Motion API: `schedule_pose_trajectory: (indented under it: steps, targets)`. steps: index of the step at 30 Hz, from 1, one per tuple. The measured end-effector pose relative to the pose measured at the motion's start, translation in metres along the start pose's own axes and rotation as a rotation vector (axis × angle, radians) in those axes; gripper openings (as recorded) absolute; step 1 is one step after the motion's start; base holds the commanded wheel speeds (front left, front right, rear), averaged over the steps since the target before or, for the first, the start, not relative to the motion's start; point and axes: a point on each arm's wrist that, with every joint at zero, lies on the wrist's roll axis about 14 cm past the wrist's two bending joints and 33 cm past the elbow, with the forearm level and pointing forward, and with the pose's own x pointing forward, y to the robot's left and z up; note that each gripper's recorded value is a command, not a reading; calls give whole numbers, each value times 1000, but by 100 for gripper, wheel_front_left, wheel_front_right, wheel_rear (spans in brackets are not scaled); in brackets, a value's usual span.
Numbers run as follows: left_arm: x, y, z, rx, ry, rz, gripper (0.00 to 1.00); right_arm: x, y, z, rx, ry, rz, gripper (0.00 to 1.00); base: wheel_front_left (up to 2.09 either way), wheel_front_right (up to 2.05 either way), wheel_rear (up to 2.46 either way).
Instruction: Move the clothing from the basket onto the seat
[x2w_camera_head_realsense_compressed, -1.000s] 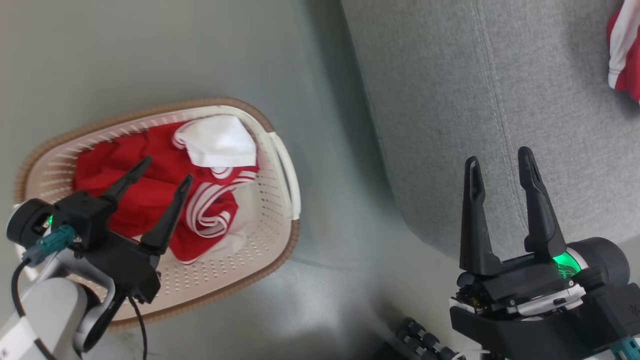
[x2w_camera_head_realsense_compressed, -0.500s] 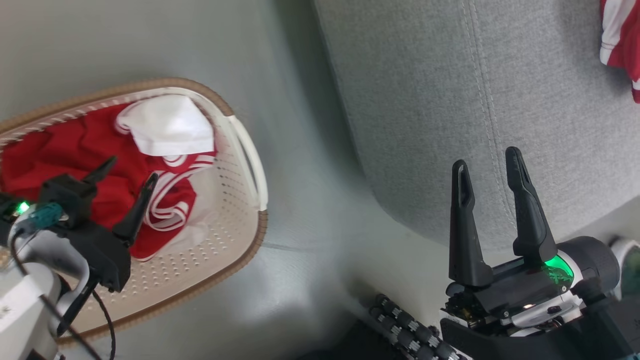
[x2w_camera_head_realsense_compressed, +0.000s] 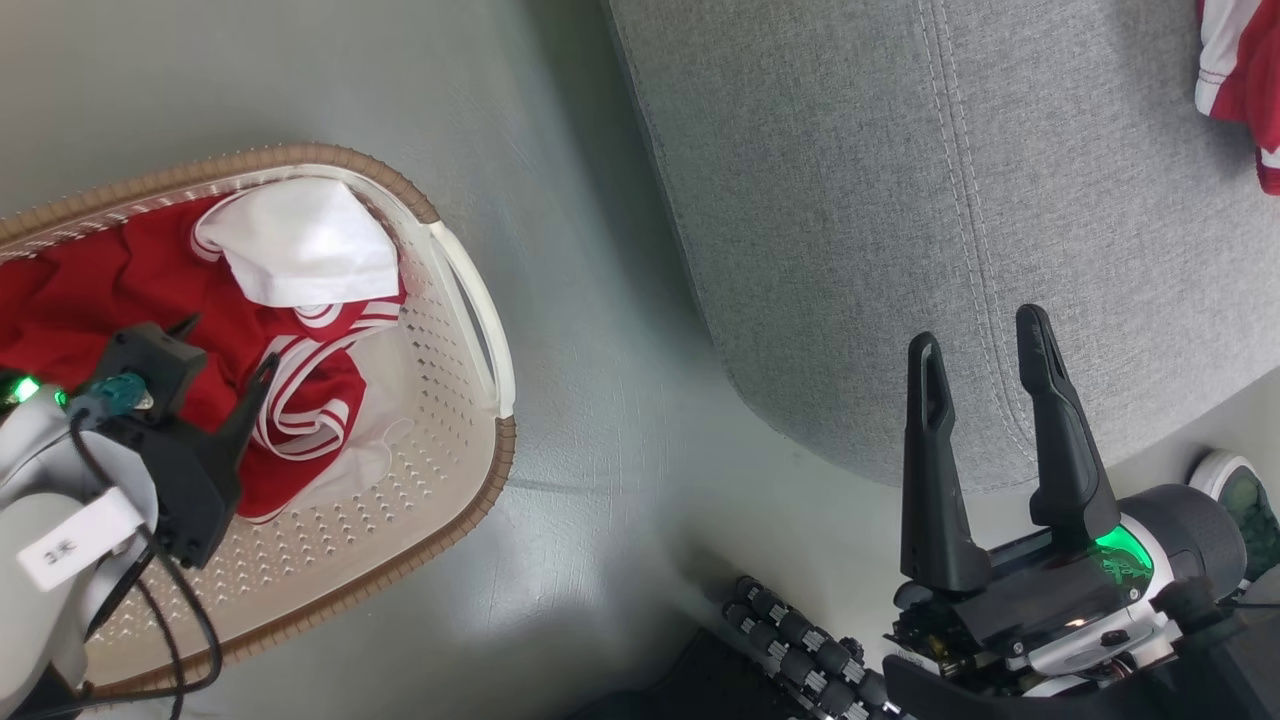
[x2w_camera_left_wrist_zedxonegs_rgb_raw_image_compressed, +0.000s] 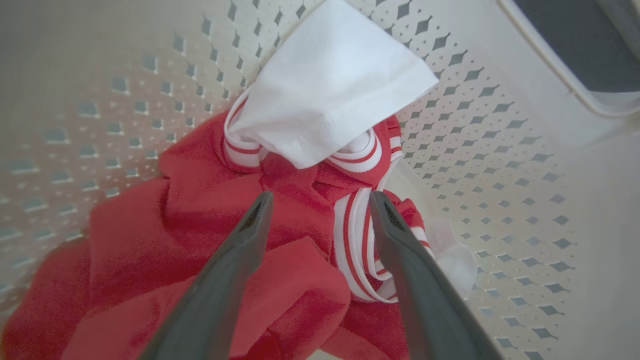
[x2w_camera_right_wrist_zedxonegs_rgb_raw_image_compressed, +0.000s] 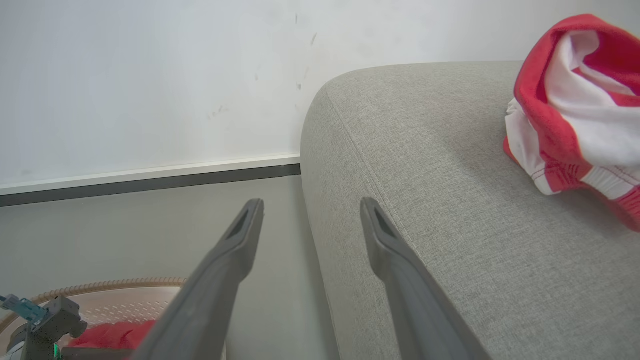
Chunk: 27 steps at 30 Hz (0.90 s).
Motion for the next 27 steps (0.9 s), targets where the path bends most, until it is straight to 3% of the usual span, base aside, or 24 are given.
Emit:
schedule_pose_trajectory:
  steps: [15, 23, 24, 25, 26, 27]
  targets:
    - [2, 15, -39, 238, 216, 10, 100, -1, 5, -1, -3, 5, 12, 100, 0, 0, 0]
    - [0, 29, -55, 299, 296, 38, 100, -6, 5, -7, 3, 28, 5, 100, 0, 0, 0]
    - [0, 30, -57, 302, 303, 40, 65, -5, 5, -7, 3, 28, 6, 100, 0, 0, 0]
    - [-1, 31, -59, 308, 311, 41, 65, -5, 5, -7, 3, 27, 6, 100, 0, 0, 0]
    - [-2, 32, -61, 312, 317, 43, 20, -5, 6, -6, 4, 26, 7, 100, 0, 0, 0]
    - [-2, 32, -62, 312, 319, 43, 0, -5, 6, -6, 5, 24, 8, 100, 0, 0, 0]
